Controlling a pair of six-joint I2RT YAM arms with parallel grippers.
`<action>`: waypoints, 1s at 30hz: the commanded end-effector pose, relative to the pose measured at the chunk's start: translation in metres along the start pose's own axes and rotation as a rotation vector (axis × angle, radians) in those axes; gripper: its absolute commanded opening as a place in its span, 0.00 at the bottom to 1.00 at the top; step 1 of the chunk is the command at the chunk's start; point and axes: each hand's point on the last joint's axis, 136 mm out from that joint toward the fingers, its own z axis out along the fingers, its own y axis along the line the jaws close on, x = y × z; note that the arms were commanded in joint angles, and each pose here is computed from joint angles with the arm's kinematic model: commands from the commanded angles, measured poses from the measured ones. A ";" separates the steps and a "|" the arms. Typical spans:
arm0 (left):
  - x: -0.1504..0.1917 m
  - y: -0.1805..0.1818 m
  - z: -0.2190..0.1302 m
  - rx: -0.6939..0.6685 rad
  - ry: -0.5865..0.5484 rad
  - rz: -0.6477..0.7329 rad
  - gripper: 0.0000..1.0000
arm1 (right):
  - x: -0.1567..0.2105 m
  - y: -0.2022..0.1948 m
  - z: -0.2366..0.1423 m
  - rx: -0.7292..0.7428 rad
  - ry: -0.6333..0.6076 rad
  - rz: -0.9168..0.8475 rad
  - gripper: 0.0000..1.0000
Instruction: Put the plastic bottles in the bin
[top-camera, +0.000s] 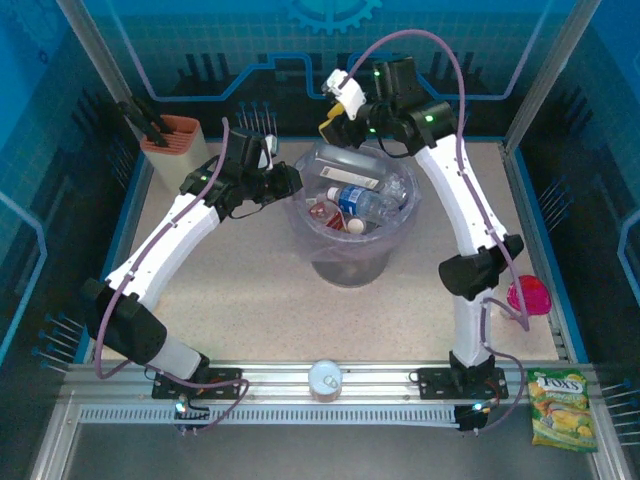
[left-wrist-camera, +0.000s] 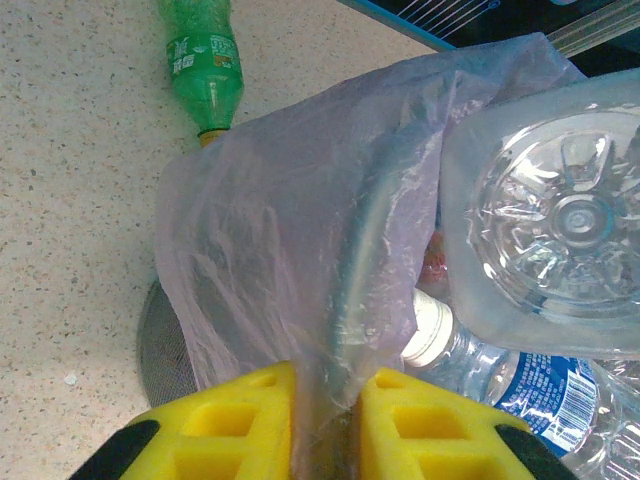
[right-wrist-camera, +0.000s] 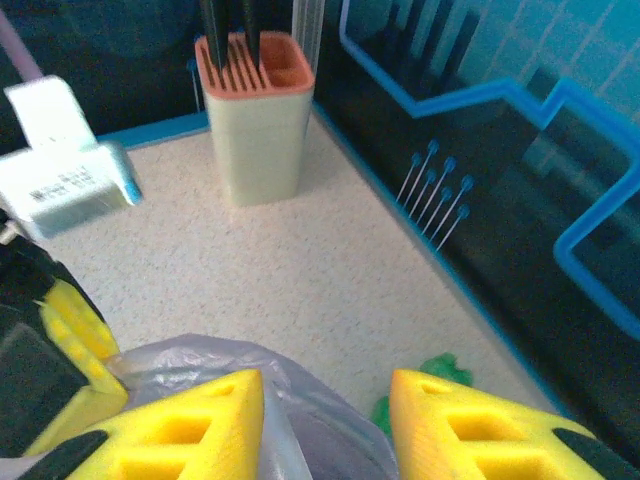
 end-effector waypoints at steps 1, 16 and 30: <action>-0.007 -0.003 -0.013 -0.002 -0.029 0.021 0.21 | 0.017 0.016 0.006 -0.091 0.044 0.065 0.38; -0.014 -0.012 -0.018 0.021 -0.051 0.007 0.20 | 0.054 0.053 0.004 -0.188 0.075 0.130 0.39; -0.019 -0.016 -0.021 0.017 -0.062 0.034 0.25 | 0.018 -0.004 -0.055 0.043 0.045 0.229 0.63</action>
